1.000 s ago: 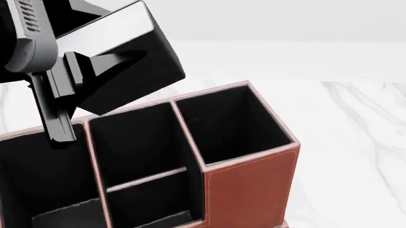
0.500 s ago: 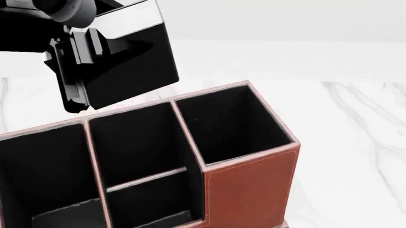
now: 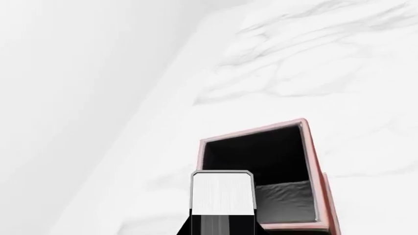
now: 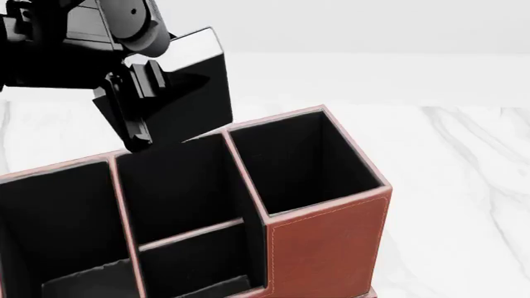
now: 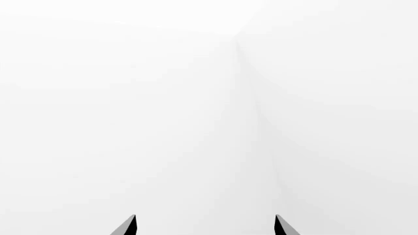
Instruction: Pick up the book and place it in the front compartment of the caddy.
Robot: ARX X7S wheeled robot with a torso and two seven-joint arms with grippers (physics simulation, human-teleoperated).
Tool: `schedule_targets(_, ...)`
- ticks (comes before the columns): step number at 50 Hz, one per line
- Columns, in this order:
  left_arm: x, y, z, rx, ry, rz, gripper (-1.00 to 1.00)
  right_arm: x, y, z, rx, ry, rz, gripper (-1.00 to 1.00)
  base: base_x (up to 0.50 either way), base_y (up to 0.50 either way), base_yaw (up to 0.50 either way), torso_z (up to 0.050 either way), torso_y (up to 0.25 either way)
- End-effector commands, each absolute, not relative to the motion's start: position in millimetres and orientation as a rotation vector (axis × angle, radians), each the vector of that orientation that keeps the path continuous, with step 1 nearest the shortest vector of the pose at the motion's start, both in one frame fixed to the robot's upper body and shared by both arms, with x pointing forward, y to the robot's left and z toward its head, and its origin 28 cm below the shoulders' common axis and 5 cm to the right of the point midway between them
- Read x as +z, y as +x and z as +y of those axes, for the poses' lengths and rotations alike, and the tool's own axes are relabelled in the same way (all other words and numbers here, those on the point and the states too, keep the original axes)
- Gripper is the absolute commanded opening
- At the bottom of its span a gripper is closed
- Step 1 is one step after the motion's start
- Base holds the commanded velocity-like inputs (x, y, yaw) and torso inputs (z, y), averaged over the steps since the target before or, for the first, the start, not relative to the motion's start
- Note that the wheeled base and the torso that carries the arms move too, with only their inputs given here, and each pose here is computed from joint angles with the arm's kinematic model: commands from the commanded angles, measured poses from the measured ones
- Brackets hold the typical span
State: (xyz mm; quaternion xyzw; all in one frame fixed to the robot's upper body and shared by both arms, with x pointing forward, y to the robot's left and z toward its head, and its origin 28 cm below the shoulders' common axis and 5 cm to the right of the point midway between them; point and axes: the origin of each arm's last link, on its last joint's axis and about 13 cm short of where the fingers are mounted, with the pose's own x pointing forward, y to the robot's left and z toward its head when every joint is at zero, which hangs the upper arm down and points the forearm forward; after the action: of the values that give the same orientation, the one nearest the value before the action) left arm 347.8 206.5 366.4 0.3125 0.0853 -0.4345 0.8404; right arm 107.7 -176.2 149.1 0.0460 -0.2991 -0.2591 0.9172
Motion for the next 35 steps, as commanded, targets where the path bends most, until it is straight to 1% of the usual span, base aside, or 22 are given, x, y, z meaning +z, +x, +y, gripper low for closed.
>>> schedule_targets(1,362.3,349.1,211.0,-0.890,0.677,0.183,-1.00,150.1,108.3,-175.8,-0.530,0.094,-0.616,1.00,0.00,0.00,0.00,0.000,0.000)
schedule_targets(9,356.7,345.5,215.3,-0.915,0.697,0.193,-1.00,150.3,108.9,-176.4,-0.531,0.093,-0.617,1.00,0.00,0.00,0.00,0.000,0.001)
schedule_targets(35,329.7,358.5,219.0,-0.879,0.730,0.230,-1.00,151.2,109.5,-177.1,-0.532,0.090,-0.615,1.00,0.00,0.00,0.00,0.000,0.002)
